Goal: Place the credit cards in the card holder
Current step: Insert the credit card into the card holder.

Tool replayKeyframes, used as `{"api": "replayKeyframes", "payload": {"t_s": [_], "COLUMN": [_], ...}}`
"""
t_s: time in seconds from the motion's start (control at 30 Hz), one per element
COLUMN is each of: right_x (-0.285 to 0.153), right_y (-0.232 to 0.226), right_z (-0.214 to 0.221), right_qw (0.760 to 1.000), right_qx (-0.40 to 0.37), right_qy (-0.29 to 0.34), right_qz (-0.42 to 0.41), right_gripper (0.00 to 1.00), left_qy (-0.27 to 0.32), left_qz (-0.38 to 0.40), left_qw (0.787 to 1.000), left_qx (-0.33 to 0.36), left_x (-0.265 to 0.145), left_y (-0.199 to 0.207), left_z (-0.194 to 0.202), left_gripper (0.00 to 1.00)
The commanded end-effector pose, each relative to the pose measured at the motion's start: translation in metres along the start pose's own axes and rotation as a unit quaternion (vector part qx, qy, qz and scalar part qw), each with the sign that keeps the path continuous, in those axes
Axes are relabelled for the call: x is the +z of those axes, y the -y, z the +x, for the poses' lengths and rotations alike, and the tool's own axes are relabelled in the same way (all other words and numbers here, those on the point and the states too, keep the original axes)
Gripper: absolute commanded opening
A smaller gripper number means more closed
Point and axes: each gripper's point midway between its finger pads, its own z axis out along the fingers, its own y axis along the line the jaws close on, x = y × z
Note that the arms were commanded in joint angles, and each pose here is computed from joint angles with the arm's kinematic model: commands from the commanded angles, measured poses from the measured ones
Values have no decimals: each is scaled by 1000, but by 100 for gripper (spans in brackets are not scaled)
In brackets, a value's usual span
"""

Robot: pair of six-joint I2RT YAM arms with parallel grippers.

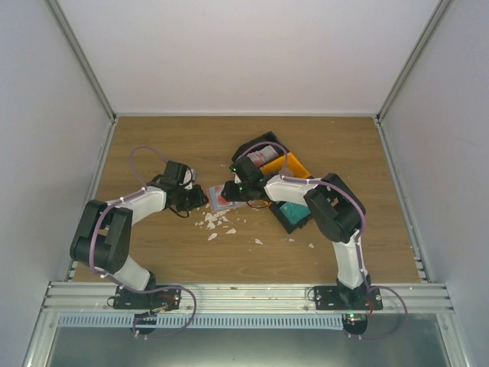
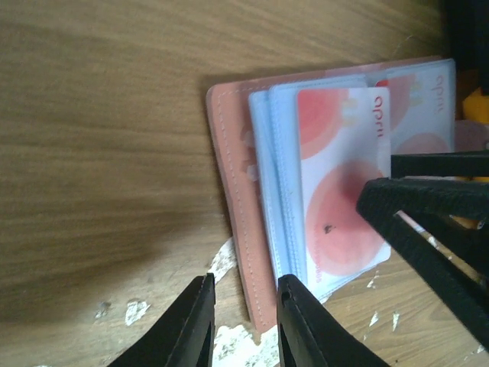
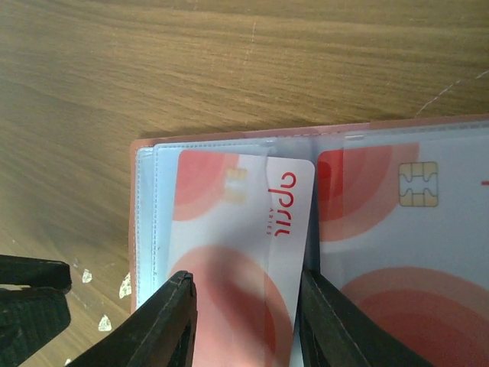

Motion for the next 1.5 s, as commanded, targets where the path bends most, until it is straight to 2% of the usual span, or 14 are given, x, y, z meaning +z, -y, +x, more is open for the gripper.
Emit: {"api": "replayKeyframes", "payload": {"t_s": [0.0, 0.2, 0.47, 0.67, 0.83, 1.07, 1.33, 1.47], "right_x": [0, -10, 1, 16, 14, 3, 11, 14], "right_y": [13, 10, 10, 11, 22, 19, 23, -1], "right_z": [3, -9, -15, -6, -10, -19, -9, -2], "right_qw": [998, 996, 994, 994, 991, 986, 986, 994], "right_qx": [-27, -49, -70, -77, -74, -87, -85, -83], "right_qy": [-3, 18, 9, -21, -10, 19, 0, -14], "right_qz": [48, 71, 85, 78, 112, 142, 147, 74], "right_gripper": [38, 46, 50, 50, 51, 57, 58, 59], "left_qy": [23, 26, 17, 12, 11, 9, 6, 3], "left_qz": [31, 42, 51, 38, 28, 28, 28, 28], "left_qw": [999, 999, 999, 999, 1000, 1000, 1000, 1000], "left_qx": [19, 16, 10, 0, -4, -6, -7, -7], "left_x": [-1, 1, 12, 18, 21, 24, 25, 27], "left_y": [20, 25, 26, 21, 17, 16, 15, 15], "left_z": [-20, -26, -27, -29, -30, -29, -29, -28], "left_gripper": [28, 29, 35, 36, 38, 33, 29, 29]}}
